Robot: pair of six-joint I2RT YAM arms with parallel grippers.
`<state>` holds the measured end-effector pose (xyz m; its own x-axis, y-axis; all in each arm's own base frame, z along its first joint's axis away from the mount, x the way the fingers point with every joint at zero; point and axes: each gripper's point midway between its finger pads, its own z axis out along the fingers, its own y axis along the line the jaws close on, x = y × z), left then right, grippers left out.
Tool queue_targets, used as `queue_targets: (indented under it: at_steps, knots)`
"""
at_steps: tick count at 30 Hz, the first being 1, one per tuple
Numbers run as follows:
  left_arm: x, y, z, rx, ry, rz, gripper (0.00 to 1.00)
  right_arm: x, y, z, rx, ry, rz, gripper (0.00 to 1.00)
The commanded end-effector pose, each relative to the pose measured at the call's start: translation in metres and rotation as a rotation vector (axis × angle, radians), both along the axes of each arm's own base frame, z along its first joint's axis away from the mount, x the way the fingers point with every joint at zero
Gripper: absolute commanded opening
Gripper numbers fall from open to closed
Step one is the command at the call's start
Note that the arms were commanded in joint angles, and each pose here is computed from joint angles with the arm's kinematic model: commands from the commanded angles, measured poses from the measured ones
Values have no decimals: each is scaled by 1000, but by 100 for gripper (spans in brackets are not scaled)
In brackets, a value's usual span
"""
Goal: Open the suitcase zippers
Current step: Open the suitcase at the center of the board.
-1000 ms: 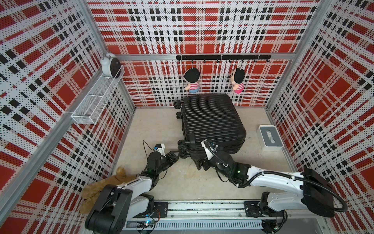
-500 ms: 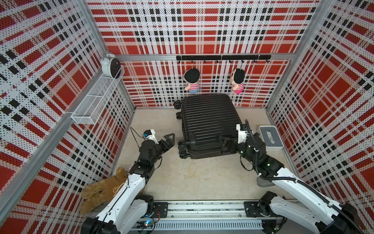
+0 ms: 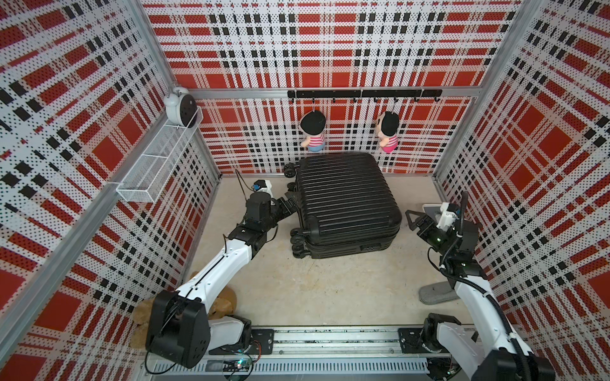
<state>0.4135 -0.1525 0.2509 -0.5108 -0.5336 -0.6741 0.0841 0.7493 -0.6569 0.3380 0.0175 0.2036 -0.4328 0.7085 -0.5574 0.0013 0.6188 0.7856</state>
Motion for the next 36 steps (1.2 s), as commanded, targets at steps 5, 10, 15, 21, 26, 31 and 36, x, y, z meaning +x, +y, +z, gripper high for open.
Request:
queue_targets:
  at_steps: [5,10,15,21,26,31,36]
  knots:
    - [39,-22,0,40,-11,-68,98,21,19,10,268,-65,195,85]
    - [55,-18,-15,57,13,-51,98,30,22,-2,339,-39,232,85]
    - [64,-17,-29,60,32,-54,98,32,33,-12,401,-22,288,85]
    - [66,-28,-38,60,43,-91,98,34,57,-18,456,7,369,100]
    - [65,-29,-46,65,54,-95,98,29,67,-15,478,-5,410,100]
    - [61,-30,-58,68,74,-104,98,23,81,1,501,-39,472,100]
    - [55,-35,-69,63,88,-118,99,13,91,20,538,-72,522,100]
